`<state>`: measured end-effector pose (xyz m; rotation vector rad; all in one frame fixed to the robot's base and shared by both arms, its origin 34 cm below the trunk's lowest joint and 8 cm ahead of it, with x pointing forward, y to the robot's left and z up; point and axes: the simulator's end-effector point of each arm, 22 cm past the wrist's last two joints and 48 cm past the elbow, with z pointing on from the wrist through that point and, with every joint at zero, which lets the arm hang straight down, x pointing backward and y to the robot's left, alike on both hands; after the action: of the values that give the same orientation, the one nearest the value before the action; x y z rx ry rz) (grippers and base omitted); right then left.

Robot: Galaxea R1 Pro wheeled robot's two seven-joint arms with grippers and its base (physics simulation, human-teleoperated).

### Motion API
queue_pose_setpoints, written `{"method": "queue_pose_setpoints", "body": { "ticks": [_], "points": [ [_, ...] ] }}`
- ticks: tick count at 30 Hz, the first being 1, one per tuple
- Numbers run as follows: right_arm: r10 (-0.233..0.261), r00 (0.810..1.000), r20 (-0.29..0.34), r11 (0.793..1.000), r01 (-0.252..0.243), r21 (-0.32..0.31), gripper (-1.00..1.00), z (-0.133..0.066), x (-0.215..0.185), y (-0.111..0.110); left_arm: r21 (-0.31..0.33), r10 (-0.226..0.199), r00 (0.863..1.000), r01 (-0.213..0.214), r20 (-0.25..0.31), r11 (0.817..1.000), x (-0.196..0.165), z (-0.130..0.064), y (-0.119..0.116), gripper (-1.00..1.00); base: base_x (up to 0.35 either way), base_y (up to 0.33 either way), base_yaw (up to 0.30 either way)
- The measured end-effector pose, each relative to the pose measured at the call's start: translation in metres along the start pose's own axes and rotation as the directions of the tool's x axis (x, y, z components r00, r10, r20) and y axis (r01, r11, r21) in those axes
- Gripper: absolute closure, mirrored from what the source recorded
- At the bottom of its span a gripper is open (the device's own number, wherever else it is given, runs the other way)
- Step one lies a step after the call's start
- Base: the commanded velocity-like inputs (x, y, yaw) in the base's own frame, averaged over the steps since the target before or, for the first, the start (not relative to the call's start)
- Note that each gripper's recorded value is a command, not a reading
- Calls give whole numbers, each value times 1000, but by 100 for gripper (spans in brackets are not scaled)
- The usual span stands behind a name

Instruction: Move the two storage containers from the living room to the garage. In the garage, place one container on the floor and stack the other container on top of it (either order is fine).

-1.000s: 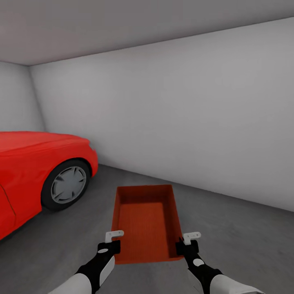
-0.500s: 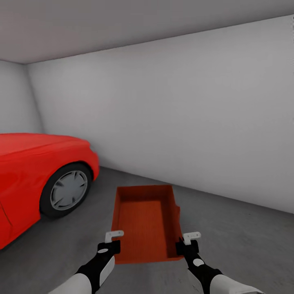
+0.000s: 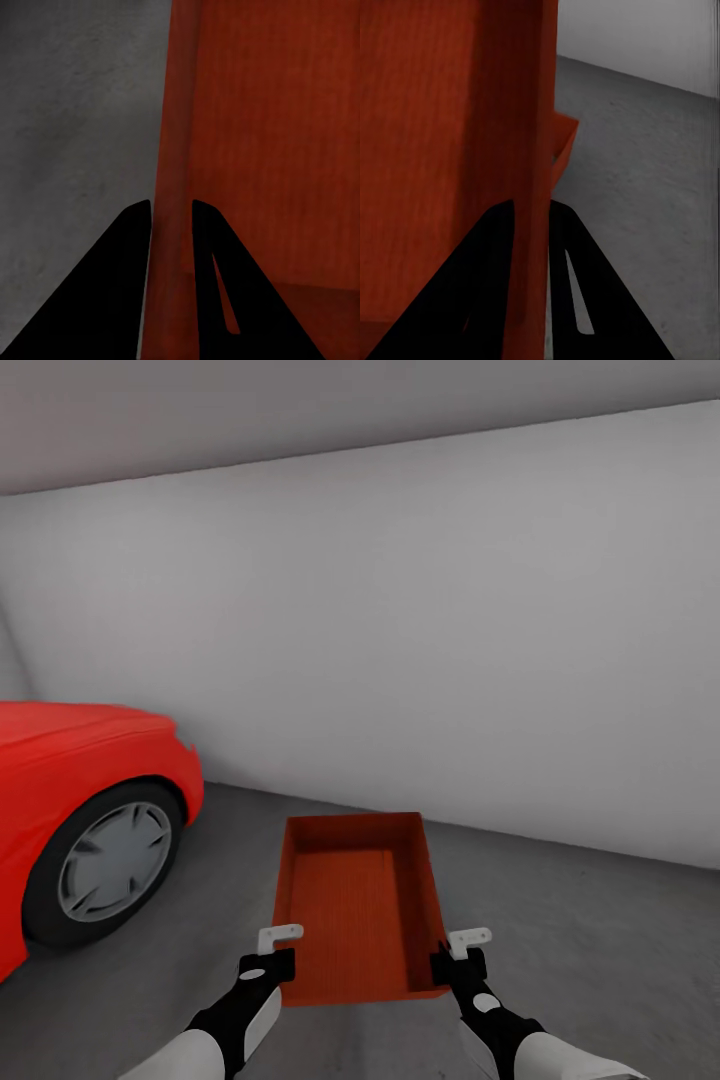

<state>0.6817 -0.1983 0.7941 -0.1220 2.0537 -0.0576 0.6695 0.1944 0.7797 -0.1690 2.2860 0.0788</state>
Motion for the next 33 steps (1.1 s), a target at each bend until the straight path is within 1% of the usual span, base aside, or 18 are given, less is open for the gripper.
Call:
{"method": "queue_pose_setpoints", "body": {
  "ticks": [33],
  "points": [
    [0,1000,0,1000,0,0,100,0,0,0,0,1,1000,-1,0,1000,0,0,0,100,289,245,-282]
  ]
}}
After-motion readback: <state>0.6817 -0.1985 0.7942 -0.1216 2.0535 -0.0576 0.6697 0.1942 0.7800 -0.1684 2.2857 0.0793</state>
